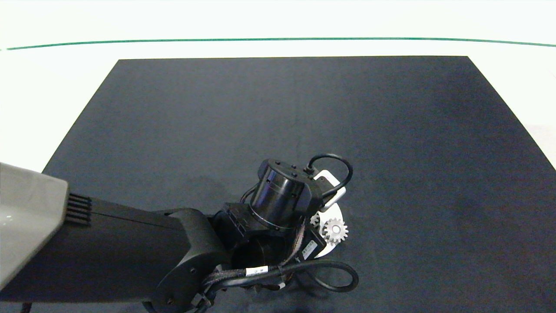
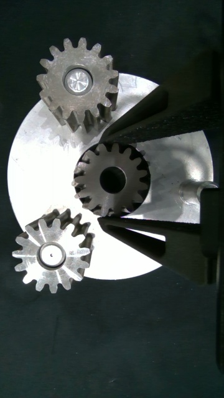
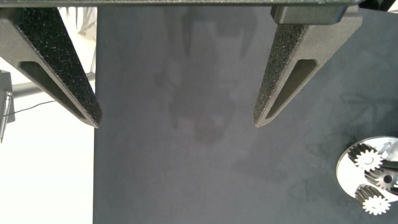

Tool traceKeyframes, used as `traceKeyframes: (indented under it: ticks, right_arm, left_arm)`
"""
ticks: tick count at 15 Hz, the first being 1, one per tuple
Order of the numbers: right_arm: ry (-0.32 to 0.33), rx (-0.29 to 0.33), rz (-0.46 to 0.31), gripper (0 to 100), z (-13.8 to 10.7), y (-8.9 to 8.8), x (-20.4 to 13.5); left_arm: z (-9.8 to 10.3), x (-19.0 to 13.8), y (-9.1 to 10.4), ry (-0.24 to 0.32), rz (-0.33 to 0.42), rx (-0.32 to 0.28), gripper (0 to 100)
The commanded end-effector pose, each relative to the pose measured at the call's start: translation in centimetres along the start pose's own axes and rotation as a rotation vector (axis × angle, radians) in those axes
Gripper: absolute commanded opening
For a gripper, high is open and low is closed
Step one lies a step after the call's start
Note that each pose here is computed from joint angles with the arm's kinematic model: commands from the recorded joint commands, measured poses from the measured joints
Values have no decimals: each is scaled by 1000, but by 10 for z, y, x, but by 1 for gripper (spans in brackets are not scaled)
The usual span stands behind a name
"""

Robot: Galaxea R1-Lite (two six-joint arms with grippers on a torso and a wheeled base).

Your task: Install three planetary gears onto the carrier pins

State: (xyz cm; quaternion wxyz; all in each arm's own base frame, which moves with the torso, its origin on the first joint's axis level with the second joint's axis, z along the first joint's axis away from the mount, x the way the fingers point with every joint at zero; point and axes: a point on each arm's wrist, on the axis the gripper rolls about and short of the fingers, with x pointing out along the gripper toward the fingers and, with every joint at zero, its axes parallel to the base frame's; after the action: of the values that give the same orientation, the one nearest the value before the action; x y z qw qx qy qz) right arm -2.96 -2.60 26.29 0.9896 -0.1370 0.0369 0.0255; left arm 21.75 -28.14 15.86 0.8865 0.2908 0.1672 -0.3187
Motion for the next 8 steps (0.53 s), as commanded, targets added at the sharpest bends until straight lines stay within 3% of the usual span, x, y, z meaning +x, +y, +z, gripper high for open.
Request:
traceKeyframes:
  ticks: [1,8]
  right_arm:
    - [0,-1,-2,100,1,-1,-1]
    - [-3,0,-3,100,1,-1,-1]
  left_arm:
    - [-1,1,0,3,2,2,35]
    - [-1,1,-1,2,0,4,20]
